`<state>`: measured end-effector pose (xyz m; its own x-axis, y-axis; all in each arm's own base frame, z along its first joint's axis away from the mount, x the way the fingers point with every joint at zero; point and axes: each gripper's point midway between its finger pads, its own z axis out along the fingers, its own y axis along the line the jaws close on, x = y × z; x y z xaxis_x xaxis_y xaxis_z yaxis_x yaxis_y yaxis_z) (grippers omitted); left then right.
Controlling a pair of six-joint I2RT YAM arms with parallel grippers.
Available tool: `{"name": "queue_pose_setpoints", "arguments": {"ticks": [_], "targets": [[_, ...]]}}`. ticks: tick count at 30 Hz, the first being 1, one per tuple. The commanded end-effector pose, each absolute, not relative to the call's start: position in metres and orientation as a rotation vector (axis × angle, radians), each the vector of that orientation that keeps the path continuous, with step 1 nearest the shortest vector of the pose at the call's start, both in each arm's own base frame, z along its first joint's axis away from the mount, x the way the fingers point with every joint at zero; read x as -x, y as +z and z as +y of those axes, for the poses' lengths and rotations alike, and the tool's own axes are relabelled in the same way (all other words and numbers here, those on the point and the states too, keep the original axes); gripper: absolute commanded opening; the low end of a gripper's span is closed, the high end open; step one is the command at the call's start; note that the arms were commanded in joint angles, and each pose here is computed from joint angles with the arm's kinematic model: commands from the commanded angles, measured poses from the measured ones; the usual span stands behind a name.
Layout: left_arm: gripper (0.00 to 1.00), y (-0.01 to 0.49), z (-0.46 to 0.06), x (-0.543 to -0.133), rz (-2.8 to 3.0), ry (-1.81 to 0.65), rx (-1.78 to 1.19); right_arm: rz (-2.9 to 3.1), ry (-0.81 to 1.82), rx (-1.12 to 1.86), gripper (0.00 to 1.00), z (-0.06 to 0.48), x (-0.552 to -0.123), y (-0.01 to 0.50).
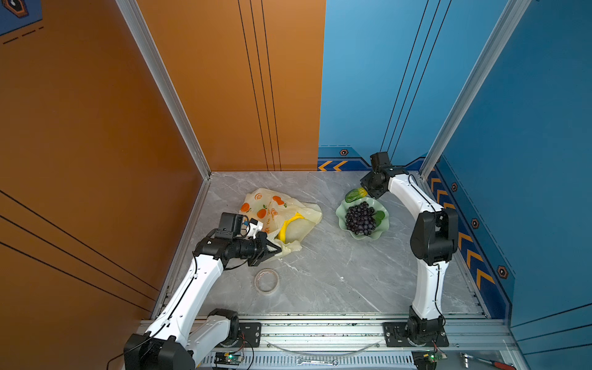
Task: Place the fruits into the plastic bag
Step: Pick up the fruit from the plate, then place the fruit in the plastic bag.
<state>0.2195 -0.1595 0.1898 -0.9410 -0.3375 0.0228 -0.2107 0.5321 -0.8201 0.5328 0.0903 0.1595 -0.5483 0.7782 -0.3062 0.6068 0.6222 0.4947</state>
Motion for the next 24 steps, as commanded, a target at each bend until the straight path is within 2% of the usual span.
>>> {"name": "queue_pose_setpoints", "arguments": {"ticks": [1, 11, 24], "targets": [[0.00, 0.197, -0.159, -0.217, 2.612, -1.387, 0.442, 2.285, 0.553, -1.060, 0.33, 0.101, -0.524, 0.199], [0.00, 0.197, -0.159, -0.216, 2.612, -1.378, 0.439, 2.336, 0.672, -0.954, 0.33, 0.144, -0.471, 0.219], [0.00, 0.196, -0.160, -0.216, 2.619, -1.361, 0.425, 2.462, 0.755, -0.756, 0.33, 0.220, -0.416, 0.218]]}}
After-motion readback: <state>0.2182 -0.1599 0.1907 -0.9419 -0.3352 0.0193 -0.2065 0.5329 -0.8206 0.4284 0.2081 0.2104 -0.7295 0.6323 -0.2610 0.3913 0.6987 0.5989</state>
